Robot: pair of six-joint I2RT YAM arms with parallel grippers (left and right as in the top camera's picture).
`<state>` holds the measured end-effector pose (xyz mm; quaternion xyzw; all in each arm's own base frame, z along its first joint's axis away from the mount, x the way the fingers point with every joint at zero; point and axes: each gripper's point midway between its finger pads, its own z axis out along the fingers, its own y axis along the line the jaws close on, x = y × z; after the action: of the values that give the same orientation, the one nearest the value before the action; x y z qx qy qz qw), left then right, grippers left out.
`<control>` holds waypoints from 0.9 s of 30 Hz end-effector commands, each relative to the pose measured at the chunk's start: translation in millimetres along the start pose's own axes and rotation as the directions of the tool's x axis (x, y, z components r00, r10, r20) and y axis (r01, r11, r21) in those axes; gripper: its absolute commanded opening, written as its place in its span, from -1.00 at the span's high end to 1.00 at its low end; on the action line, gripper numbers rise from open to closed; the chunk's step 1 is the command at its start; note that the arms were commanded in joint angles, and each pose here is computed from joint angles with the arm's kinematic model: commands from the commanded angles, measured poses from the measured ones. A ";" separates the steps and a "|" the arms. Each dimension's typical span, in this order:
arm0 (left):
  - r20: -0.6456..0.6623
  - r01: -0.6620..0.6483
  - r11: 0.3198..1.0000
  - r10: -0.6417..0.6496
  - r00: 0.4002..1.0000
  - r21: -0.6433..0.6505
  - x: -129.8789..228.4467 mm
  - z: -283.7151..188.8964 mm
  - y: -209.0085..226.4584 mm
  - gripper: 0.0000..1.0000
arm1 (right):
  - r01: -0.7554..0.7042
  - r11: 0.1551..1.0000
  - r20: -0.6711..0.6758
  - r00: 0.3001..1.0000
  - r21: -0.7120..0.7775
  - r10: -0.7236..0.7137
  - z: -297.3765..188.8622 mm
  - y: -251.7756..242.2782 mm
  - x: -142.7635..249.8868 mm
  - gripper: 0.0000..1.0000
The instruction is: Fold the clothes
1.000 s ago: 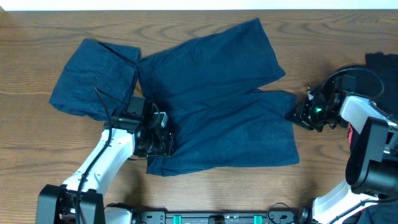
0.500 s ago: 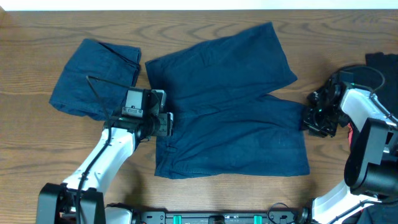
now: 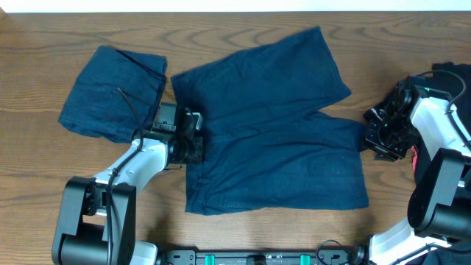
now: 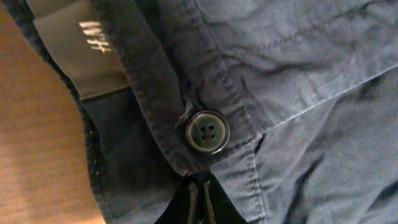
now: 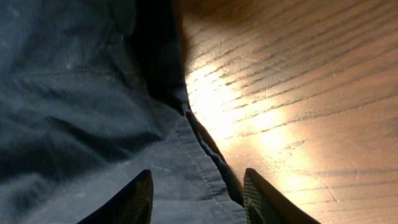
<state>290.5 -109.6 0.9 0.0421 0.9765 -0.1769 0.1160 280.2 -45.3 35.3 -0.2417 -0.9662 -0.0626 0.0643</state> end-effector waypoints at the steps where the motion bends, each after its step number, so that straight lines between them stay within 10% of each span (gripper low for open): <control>1: 0.037 -0.003 0.999 0.005 0.999 -0.047 -17.6 -18.7 1.3 0.87 | -0.003 1.000 0.050 0.999 -0.017 0.004 -8.5 3.6 -9.4 0.16; 7: 0.023 0.008 0.954 -0.001 1.000 -0.301 -14.7 -32.2 43.1 0.88 | 0.135 0.979 0.140 0.983 -0.151 -0.114 -5.9 37.9 -26.5 0.20; 16: 0.009 0.008 0.949 -0.006 1.000 -0.315 -11.1 -32.7 45.6 0.88 | 0.227 0.952 0.224 0.958 -0.204 -0.180 43.3 69.9 -18.3 0.51; 20: 0.008 0.008 0.949 -0.005 1.000 -0.316 -10.9 -32.8 45.8 0.88 | 0.198 0.953 0.270 0.954 -0.227 -0.134 60.2 71.7 -19.6 0.98; 27: -0.011 -0.006 0.931 0.002 1.000 -0.364 -6.7 -36.0 54.7 0.88 | 0.155 0.887 0.388 0.921 -0.434 0.029 26.1 92.3 -64.0 0.97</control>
<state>292.0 -56.9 11.6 0.0228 0.9936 -0.0203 0.1086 365.4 13.6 -0.2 -0.1773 -0.9488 -0.1933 -0.1759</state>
